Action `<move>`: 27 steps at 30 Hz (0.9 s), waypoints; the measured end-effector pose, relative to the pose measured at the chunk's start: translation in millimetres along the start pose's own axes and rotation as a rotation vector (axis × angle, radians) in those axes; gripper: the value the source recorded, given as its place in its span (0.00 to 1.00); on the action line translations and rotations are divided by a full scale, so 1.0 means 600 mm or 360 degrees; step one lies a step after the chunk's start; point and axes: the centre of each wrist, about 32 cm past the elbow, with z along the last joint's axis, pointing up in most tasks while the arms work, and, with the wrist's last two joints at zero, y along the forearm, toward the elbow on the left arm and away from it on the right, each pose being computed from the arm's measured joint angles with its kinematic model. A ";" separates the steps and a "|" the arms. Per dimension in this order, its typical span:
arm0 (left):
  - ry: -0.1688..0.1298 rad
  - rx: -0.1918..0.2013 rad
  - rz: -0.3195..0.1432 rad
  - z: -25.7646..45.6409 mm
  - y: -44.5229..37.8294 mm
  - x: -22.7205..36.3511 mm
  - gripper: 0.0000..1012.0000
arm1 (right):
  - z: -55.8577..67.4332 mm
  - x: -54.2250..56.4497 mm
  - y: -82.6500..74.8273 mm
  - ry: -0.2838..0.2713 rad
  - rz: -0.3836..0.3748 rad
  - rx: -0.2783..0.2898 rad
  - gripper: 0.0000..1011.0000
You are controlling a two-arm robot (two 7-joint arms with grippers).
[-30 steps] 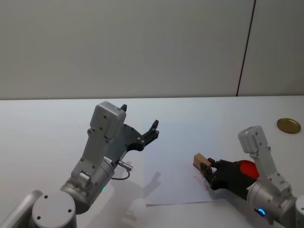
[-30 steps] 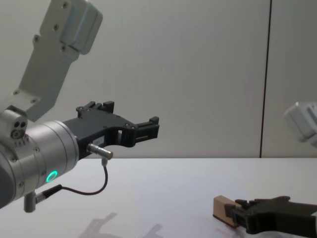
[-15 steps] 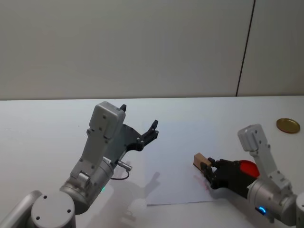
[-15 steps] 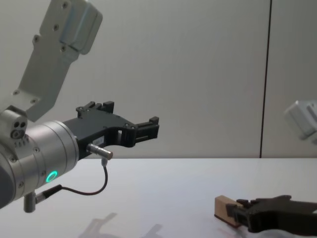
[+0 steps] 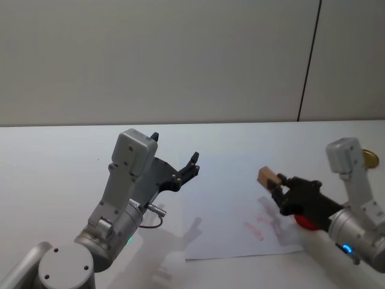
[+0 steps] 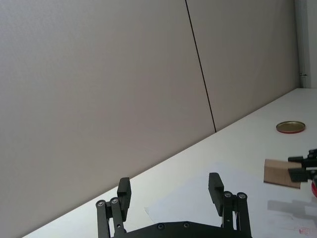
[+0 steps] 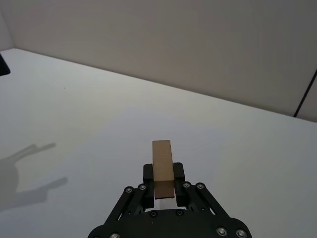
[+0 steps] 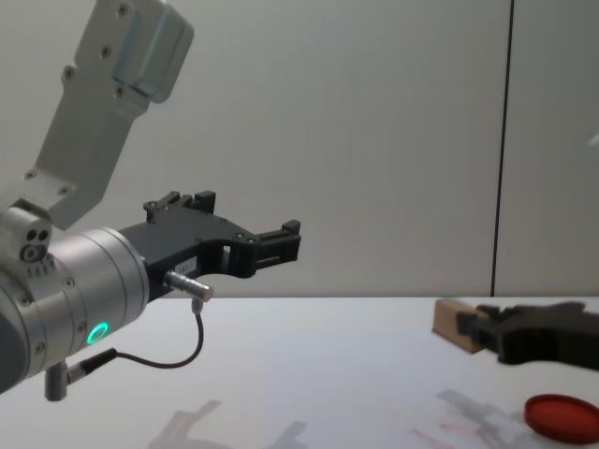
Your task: Use the one hand to pick up the stamp and affix it onto the A4 paper.
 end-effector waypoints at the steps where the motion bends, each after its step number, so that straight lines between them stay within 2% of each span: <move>1: 0.0000 0.0000 0.0000 0.000 0.000 0.0000 0.98 | 0.002 0.002 -0.002 -0.0003 -0.0007 0.0008 0.21; 5: 0.0000 0.0000 0.0000 0.000 0.000 0.0000 0.98 | 0.008 0.013 -0.014 -0.0021 -0.0048 0.0031 0.21; 12: 0.0000 0.0000 0.0000 0.000 0.000 0.0000 0.98 | 0.009 0.025 -0.029 -0.0040 -0.0082 0.0017 0.21; 27: 0.0000 0.0000 0.0000 0.000 0.000 -0.0001 0.98 | -0.009 0.043 -0.061 -0.0034 -0.0103 -0.0117 0.21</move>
